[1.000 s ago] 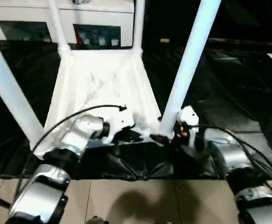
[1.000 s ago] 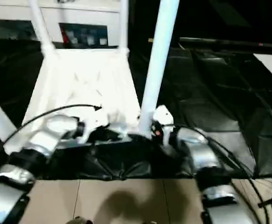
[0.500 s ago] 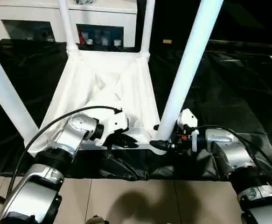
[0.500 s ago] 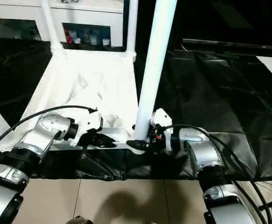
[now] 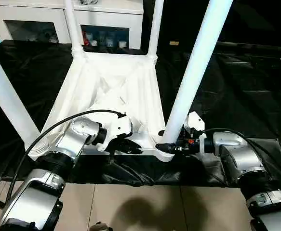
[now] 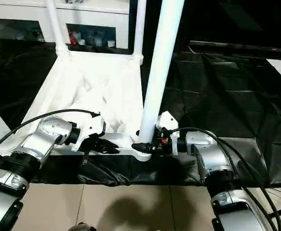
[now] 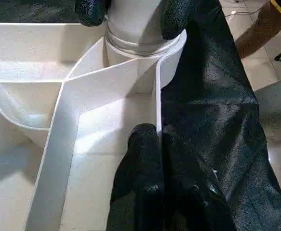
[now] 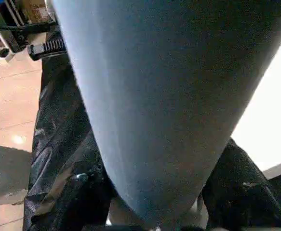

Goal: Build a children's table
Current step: Rotate leg to tighten

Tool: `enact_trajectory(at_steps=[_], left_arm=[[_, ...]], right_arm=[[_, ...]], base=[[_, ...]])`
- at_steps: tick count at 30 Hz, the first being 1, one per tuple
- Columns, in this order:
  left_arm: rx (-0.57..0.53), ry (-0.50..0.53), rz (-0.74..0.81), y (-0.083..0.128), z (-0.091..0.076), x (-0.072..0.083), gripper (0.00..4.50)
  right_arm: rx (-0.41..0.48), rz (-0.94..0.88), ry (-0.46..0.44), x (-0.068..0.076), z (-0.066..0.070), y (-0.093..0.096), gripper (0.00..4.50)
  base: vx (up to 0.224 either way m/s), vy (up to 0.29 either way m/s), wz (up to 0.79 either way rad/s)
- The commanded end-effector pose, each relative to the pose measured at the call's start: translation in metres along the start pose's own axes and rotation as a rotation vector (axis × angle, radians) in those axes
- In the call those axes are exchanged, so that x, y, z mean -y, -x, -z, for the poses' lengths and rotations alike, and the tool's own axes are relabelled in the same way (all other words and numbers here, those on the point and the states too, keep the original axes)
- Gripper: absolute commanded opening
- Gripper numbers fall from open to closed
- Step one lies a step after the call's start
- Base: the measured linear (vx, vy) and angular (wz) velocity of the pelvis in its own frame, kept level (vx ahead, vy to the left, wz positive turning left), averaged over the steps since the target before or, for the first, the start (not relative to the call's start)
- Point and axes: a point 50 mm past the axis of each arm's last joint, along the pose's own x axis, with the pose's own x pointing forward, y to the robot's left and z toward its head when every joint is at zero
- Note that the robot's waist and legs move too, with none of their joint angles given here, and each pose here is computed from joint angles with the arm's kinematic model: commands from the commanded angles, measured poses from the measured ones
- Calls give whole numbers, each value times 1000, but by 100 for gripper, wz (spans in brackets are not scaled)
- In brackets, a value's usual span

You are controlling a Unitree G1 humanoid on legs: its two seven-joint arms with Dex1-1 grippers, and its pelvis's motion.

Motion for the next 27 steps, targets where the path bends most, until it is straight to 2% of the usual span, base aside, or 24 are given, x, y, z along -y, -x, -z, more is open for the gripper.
enact_trajectory(at_steps=[1,7,9,10,11,13,16,18,19,21,23,25,26,27], left_arm=[[5,-38,44,-9,-7,3,0],[42,-12,-39,-16,-12,-2,0],[58,15,-109,-23,-16,-7,0],[60,16,-115,-24,-16,-8,0],[65,28,-165,-33,-20,-10,0],[65,28,-165,-33,-20,-10,0],[68,42,-237,-48,-28,-13,0],[79,53,-289,-57,-35,-15,0],[79,53,-289,-57,-35,-15,0],[91,63,-334,-66,-43,-17,0],[100,66,-369,-73,-50,-18,0],[100,66,-369,-73,-50,-18,0],[108,67,-378,-77,-53,-17,0],[114,67,-371,-79,-54,-17,0]], right_arm=[[-39,-80,-40,-11,10,-10,209],[22,52,-80,-7,10,-16,207],[71,194,-131,0,10,-24,203],[75,207,-135,0,10,-25,201],[110,315,-180,3,11,-34,201],[110,315,-180,3,11,-34,199],[142,475,-262,8,10,-49,198],[126,588,-304,11,10,-60,198],[126,588,-304,11,10,-60,198],[112,640,-359,12,9,-72,198],[128,641,-347,9,3,-83,198],[128,641,-346,9,3,-83,198],[131,634,-301,7,-3,-89,198],[135,627,-287,7,-4,-90,254]], base=[[0,0,0],[0,0,0],[0,0,0],[0,0,0],[0,0,0],[0,0,0],[0,0,0],[0,0,0],[0,0,0],[0,0,0],[0,0,0],[0,0,0],[0,0,0],[0,0,0]])
